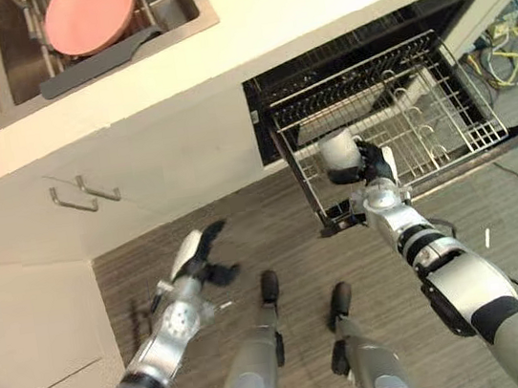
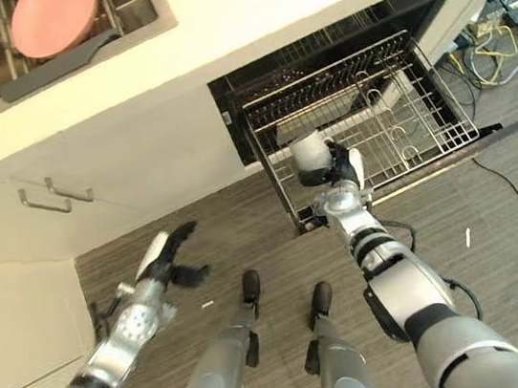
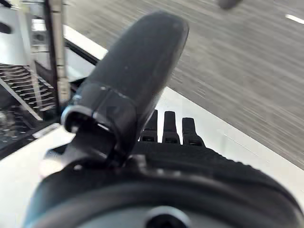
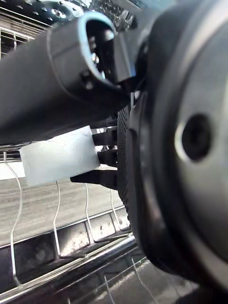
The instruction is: Place the dishes in the dishwasher.
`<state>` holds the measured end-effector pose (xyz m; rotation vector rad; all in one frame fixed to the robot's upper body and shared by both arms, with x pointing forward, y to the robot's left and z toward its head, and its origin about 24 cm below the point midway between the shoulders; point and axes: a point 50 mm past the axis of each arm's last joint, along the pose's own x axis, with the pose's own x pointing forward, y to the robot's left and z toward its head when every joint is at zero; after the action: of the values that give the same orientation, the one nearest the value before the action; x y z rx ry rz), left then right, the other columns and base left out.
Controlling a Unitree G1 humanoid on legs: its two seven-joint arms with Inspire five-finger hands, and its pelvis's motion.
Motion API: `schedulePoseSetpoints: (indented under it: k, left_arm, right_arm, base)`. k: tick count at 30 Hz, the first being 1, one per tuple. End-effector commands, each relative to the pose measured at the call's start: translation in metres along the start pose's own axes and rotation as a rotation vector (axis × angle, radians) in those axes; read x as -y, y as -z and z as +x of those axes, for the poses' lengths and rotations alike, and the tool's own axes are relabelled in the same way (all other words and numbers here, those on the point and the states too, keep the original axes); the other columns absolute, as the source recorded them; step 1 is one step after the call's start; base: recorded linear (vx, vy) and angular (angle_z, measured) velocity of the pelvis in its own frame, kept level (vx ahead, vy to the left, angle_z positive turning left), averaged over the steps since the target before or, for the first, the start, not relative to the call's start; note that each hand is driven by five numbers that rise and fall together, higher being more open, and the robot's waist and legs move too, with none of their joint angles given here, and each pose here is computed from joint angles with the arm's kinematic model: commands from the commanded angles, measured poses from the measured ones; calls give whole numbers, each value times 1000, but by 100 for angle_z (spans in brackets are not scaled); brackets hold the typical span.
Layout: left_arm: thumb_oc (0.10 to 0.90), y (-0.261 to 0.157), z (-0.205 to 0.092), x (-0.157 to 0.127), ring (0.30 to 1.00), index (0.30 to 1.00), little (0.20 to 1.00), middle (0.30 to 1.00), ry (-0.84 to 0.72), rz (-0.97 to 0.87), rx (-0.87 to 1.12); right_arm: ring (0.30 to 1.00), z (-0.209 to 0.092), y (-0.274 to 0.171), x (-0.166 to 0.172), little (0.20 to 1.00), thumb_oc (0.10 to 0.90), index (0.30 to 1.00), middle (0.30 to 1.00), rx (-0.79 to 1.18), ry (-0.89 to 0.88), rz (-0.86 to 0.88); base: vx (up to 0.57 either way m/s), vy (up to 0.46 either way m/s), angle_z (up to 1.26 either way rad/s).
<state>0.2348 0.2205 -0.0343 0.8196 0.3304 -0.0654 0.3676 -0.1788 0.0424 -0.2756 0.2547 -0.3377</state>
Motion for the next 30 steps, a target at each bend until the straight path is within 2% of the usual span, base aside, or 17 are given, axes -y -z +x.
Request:
schedulePoseSetpoints:
  k: [1, 3, 4, 6, 7, 8, 10, 14, 15, 19, 21, 23, 27, 30]
  left_arm:
    - [800, 1, 9, 6, 900, 900, 900, 900, -29, 103, 16]
    - [800, 41, -10, 20, 900, 900, 900, 900, 24, 77, -167]
    - [800, 41, -10, 21, 900, 900, 900, 900, 24, 77, -167]
    - [800, 87, -37, 41, 900, 900, 900, 900, 74, -8, -424]
    - [800, 131, -78, 65, 900, 900, 900, 900, 107, -131, -742]
    - [800, 130, -77, 66, 900, 900, 900, 900, 107, -132, -741]
    - [800, 161, -132, 91, 900, 900, 900, 900, 149, -276, -1042]
    - [800, 169, -159, 103, 900, 900, 900, 900, 186, -321, -1140]
    - [800, 169, -176, 114, 900, 900, 900, 900, 161, -432, -1216]
    - [800, 167, -169, 114, 900, 900, 900, 900, 119, -485, -1218]
    - [800, 162, -156, 111, 900, 900, 900, 900, 21, -571, -1213]
    - [800, 162, -161, 114, 900, 900, 900, 900, -18, -620, -1251]
    - [800, 166, -174, 118, 900, 900, 900, 900, -21, -582, -1315]
    - [800, 162, -165, 117, 900, 900, 900, 900, 2, -528, -1294]
  right_arm:
    - [900, 2, 7, 33, 900, 800, 900, 900, 57, 127, -22]
    - [900, 0, 10, 42, 900, 800, 900, 900, 82, 137, -27]
    - [900, 0, 10, 43, 900, 800, 900, 900, 81, 137, -28]
    - [900, -5, 17, 48, 900, 800, 900, 900, 93, 131, -41]
    - [900, -11, 19, 58, 900, 800, 900, 900, 150, 117, -110]
    - [900, -11, 19, 58, 900, 800, 900, 900, 151, 118, -110]
    - [900, -26, 23, 74, 900, 800, 900, 900, 254, 125, -169]
    - [900, -46, 40, 84, 900, 800, 900, 900, 289, 113, -212]
    - [900, -62, 58, 94, 900, 800, 900, 900, 265, 102, -218]
    - [900, -66, 54, 102, 900, 800, 900, 900, 288, 120, -204]
    - [900, -69, 41, 114, 900, 800, 900, 900, 353, 182, -189]
    - [900, -71, 36, 120, 900, 800, 900, 900, 359, 235, -128]
    - [900, -79, 42, 124, 900, 800, 900, 900, 331, 274, 24]
    - [900, -91, 52, 127, 900, 800, 900, 900, 300, 230, 56]
  base:
    - [24, -52, 11]
    - [24, -29, 12]
    - [32, -25, 9]
    - [37, -26, 3]
    - [49, -29, 3]
    - [88, -41, 4]
    - [115, -29, 3]
    - [89, -19, 0]
    - [33, -25, -4]
    - [-68, -51, -3]
    - [-176, -46, 23]
    - [-57, 70, 74]
    - [109, 303, 18]
    - [123, 457, 11]
